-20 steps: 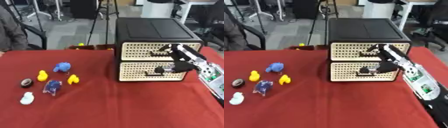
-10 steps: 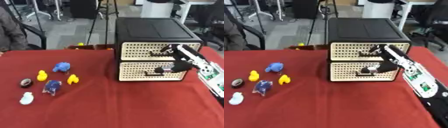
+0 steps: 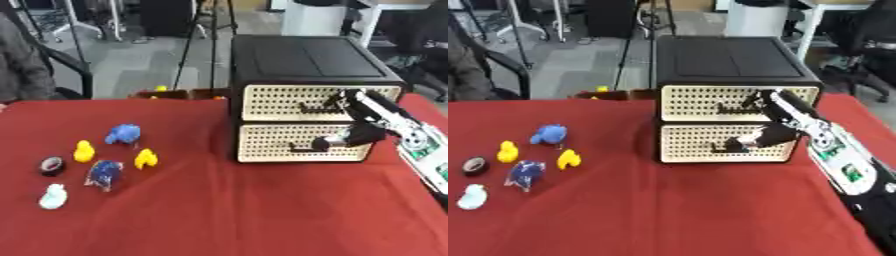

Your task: Pick up objects from table and place into drawer.

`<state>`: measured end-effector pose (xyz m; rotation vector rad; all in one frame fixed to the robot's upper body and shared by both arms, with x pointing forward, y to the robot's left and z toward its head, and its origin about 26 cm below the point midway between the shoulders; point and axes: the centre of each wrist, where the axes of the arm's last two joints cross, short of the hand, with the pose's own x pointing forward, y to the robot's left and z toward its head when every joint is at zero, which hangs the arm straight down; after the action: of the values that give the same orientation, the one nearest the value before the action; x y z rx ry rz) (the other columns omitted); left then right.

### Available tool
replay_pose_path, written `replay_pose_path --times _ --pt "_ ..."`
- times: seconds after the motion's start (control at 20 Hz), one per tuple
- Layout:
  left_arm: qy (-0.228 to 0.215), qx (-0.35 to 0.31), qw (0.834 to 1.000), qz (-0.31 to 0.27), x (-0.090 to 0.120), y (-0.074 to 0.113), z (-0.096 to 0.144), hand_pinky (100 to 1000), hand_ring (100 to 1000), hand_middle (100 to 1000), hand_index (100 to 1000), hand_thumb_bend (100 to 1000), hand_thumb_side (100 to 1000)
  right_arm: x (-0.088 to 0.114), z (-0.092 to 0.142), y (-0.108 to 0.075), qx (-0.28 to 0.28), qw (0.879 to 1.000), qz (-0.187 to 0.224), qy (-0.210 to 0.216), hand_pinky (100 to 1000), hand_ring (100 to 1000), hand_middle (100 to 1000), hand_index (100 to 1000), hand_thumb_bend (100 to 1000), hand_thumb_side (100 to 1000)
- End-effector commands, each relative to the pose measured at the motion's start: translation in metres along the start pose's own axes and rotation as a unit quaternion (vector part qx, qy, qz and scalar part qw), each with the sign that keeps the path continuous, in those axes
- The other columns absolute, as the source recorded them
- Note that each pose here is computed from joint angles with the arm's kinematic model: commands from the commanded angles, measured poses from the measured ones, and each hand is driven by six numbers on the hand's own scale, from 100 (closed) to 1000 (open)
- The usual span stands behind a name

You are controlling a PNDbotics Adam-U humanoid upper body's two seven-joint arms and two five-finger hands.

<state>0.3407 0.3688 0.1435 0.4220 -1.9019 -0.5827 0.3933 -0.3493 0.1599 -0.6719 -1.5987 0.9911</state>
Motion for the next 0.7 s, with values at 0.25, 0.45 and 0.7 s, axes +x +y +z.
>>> replay_pose_path --times 0.25,0.45,0.7 --pt "-0.014 0.003 1.0 -0.011 0.0085 0.0093 -0.0035 696 660 633 786 234 950 -0.002 -0.0003 -0.0176 0.0 0.999 0.032 0.008 100 100 117 691 1000 463" --pt "-0.014 0.004 1.0 -0.011 0.0081 0.0092 -0.0031 696 660 633 786 232 952 -0.0016 -0.0012 -0.0162 0.006 0.999 0.038 0.007 100 100 116 669 1000 465" --pt "-0.014 0.003 1.0 -0.011 0.008 0.0092 -0.0029 696 660 634 786 232 952 -0.0011 -0.0014 -0.0156 0.009 0.999 0.042 0.006 100 100 116 663 1000 466"
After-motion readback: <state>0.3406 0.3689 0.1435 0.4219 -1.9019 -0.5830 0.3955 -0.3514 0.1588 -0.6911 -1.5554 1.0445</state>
